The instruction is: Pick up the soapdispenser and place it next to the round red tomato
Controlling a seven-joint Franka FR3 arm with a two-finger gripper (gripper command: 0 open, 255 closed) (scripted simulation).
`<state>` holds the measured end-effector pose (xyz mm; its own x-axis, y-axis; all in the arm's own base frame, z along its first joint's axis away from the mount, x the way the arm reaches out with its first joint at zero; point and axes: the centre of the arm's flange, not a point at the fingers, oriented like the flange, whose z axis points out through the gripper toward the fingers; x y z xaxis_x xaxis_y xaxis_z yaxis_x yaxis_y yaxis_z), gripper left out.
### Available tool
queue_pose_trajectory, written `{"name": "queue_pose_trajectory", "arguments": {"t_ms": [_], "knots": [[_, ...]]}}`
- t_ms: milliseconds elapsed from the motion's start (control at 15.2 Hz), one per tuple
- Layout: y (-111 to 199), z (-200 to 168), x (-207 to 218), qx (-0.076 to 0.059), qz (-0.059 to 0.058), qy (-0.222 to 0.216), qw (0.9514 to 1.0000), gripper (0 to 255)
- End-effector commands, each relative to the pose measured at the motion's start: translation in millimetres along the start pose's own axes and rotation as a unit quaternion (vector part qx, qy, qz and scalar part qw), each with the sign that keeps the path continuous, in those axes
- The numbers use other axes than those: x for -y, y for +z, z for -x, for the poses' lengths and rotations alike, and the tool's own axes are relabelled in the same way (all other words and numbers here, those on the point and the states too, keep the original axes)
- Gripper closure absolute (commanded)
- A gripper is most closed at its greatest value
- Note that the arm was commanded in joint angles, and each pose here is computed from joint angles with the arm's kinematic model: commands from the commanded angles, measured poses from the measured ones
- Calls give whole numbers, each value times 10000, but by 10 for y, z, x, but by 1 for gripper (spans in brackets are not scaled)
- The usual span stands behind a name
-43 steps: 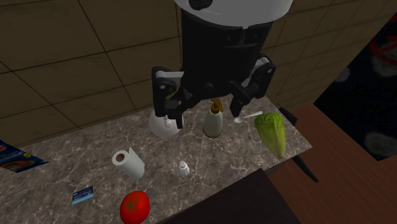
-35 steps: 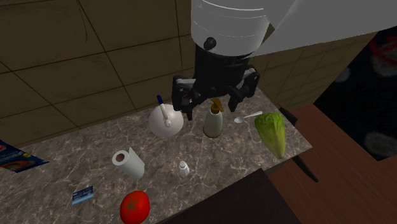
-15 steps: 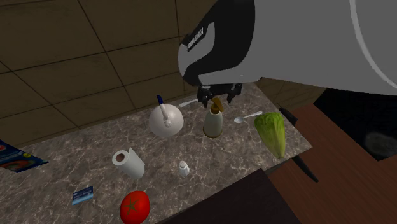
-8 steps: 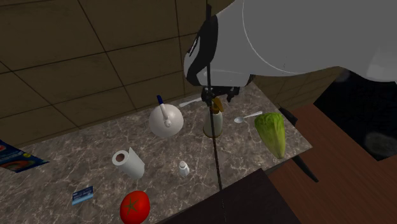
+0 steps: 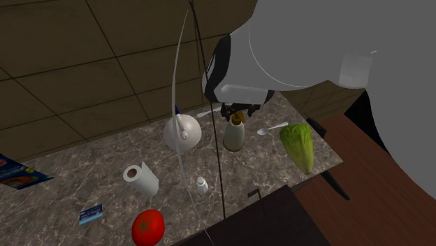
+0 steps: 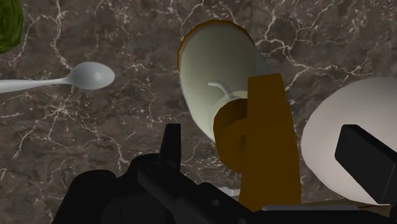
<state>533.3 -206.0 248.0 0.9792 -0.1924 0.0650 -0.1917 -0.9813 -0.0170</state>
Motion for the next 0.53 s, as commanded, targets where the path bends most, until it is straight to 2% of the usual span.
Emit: {"name": "queue_pose_trajectory", "arguments": {"t_ms": [0, 330, 396, 462], "knots": [[16, -1, 0, -2, 0, 0, 10000, 0], [16, -1, 0, -2, 0, 0, 10000, 0], [16, -1, 0, -2, 0, 0, 10000, 255], [16, -1, 0, -2, 0, 0, 10000, 255]]}}
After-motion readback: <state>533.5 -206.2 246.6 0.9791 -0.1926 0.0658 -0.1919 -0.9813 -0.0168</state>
